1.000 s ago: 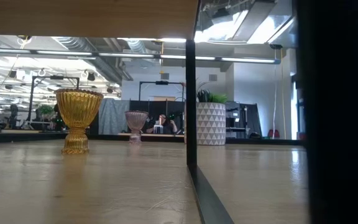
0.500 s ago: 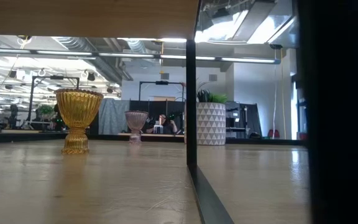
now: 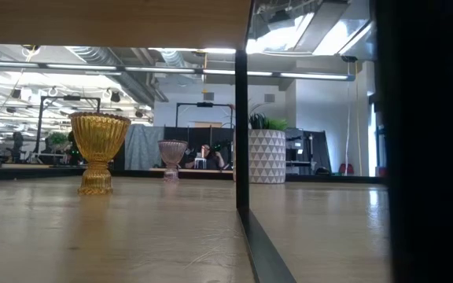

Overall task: Pick & Place candle stick holders
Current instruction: Put the orange scented candle on the shelf, then put the pink glass on the shelf

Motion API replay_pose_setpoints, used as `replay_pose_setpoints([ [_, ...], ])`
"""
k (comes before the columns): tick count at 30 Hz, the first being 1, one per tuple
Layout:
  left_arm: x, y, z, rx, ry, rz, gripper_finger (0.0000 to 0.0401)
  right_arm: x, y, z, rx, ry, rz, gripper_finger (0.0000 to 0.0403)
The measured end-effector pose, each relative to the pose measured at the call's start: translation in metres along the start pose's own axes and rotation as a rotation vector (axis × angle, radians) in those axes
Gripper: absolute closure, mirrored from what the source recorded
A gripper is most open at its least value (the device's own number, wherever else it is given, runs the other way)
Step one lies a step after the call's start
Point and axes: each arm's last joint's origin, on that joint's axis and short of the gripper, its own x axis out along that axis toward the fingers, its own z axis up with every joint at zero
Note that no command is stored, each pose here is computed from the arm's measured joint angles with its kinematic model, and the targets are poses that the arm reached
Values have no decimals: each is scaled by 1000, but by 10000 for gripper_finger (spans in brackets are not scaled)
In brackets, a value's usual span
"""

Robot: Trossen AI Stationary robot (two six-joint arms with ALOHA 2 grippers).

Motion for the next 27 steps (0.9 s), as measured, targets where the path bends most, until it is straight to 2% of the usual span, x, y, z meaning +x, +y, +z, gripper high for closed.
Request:
replay_pose_setpoints([
  [10, 15, -25, -13, -8, 14, -71, 400, 0, 1, 1, 22, -12, 5, 290],
  [17, 15, -28, -17, -13, 0, -36, 400, 0, 1, 1, 39, -25, 0, 290],
  [22, 7, -20, -18, -15, -20, 62, 400, 0, 1, 1, 44, -28, -3, 290],
  [27, -30, -3, -11, -71, -117, 164, 400, 0, 0, 1, 38, -27, -5, 290],
])
